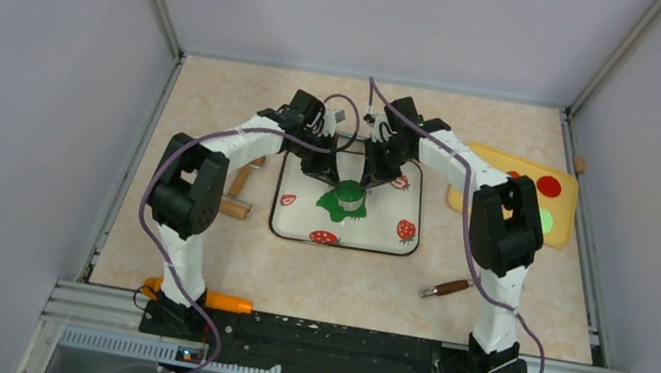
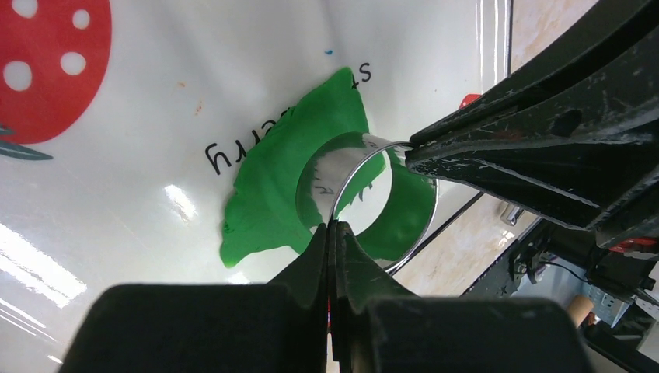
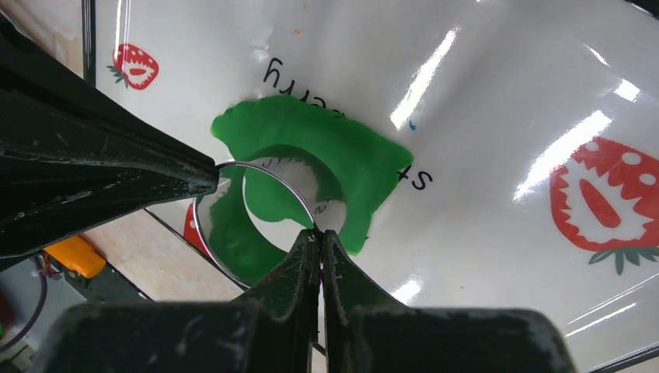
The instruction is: Roll out the dumpling wrappers from the dough
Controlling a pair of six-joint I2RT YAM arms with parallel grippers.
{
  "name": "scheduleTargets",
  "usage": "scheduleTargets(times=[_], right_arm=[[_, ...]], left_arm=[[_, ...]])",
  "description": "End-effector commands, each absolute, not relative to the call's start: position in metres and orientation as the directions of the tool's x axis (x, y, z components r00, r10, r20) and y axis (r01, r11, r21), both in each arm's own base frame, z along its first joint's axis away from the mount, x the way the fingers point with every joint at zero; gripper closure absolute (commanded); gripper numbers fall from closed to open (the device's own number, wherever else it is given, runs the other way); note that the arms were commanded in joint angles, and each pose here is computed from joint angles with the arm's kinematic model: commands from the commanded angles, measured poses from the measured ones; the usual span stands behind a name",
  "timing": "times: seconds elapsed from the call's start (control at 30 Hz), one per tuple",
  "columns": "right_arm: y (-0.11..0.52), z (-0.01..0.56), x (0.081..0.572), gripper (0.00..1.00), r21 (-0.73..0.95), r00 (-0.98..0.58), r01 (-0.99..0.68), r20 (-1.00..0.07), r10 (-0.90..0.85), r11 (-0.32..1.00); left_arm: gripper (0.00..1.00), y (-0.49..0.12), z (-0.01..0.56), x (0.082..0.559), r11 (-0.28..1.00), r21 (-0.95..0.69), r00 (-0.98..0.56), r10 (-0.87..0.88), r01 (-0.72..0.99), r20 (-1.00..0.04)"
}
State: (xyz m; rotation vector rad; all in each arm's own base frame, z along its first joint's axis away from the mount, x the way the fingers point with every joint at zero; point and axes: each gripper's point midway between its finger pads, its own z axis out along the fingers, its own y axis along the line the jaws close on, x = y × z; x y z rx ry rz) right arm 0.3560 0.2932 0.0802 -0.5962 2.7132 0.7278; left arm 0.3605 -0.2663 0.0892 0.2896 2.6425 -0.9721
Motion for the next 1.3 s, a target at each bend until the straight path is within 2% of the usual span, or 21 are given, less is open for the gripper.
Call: scheduleTargets(times=[0.0,1.1,1.2,1.27], right_arm=[[0.316,0.087,0.35,1.0,0.457,-0.855,-0.501,-0.39,-0.341,0.735],[0.316,0.065,0.355,1.0,0.43,-0.841,-0.528,-0.385,-0.38,0.733],[0.318,0.077,0.356,1.0,0.434,-0.835,-0.535,-0.402,-0.375,0.725],[0.318,0.086,0.356,0.92,0.436,-0.83,-0.54,-0.415,-0.371,0.72]], left_arm=[[1.0,-0.268,0.084,0.357,0.749,-0.592,-0.931,0.093,0.299,-0.352],[1.0,-0.249,0.065,0.368,0.821,-0.471,-0.909,0.13,0.324,-0.397],[0.89,-0.249,0.078,0.369,0.816,-0.472,-0.901,0.129,0.334,-0.414],[0.79,-0.25,0.088,0.37,0.811,-0.473,-0.893,0.128,0.344,-0.431]])
